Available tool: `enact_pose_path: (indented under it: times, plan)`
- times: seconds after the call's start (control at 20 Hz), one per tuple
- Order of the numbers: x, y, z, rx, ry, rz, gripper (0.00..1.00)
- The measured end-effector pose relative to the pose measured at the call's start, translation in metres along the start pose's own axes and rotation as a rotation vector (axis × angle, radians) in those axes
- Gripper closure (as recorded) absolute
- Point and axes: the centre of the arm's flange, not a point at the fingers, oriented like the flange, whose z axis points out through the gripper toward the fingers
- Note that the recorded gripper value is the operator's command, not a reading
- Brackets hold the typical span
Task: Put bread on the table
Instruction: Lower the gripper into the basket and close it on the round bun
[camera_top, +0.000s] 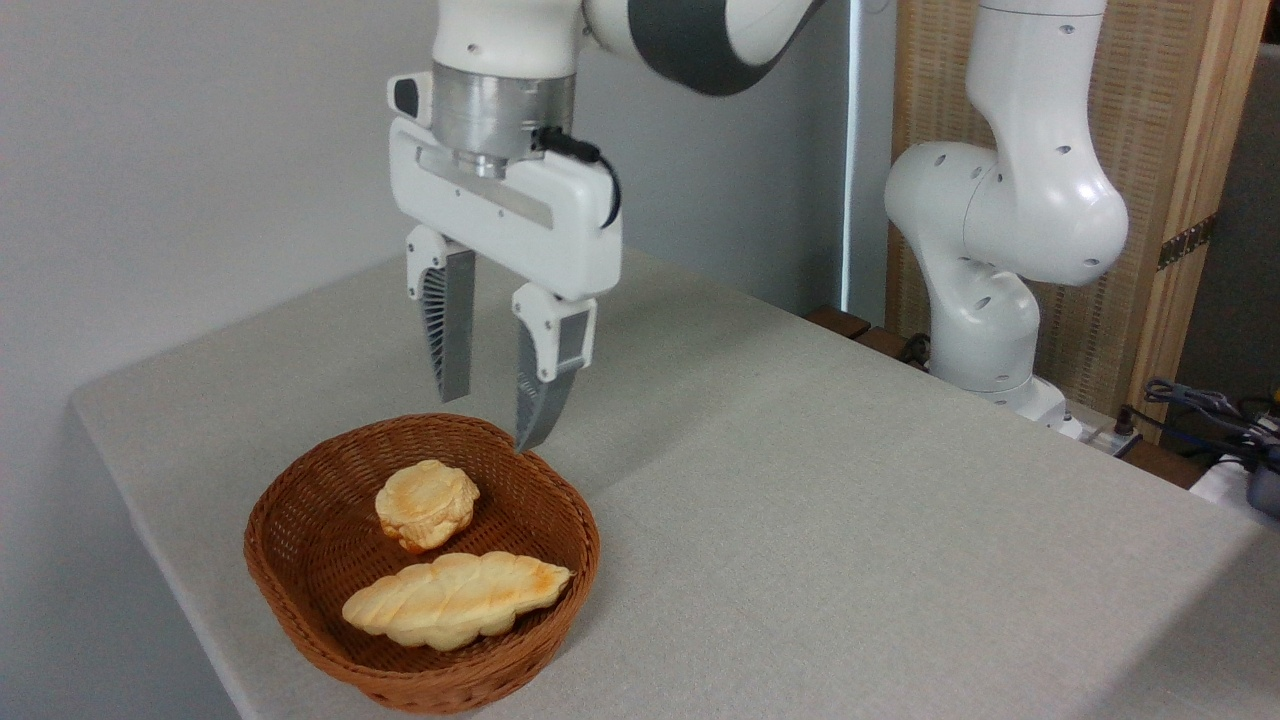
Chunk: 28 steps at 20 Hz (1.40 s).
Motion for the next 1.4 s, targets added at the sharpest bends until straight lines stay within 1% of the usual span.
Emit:
enact_pose_path:
  times: [0.25,0.5,0.85,1.05,1.4]
  plan:
    - [0.025,0.024,0.047,-0.011,0.011,0.065,0.0]
    - [0.035,0.045,0.085,-0.042,-0.016,0.118,0.0]
    - [0.044,0.065,0.111,-0.07,-0.044,0.154,0.0]
    - [0.049,0.065,0.12,-0.058,-0.023,0.158,0.0]
    - [0.052,0.071,0.129,-0.063,-0.027,0.169,0.0]
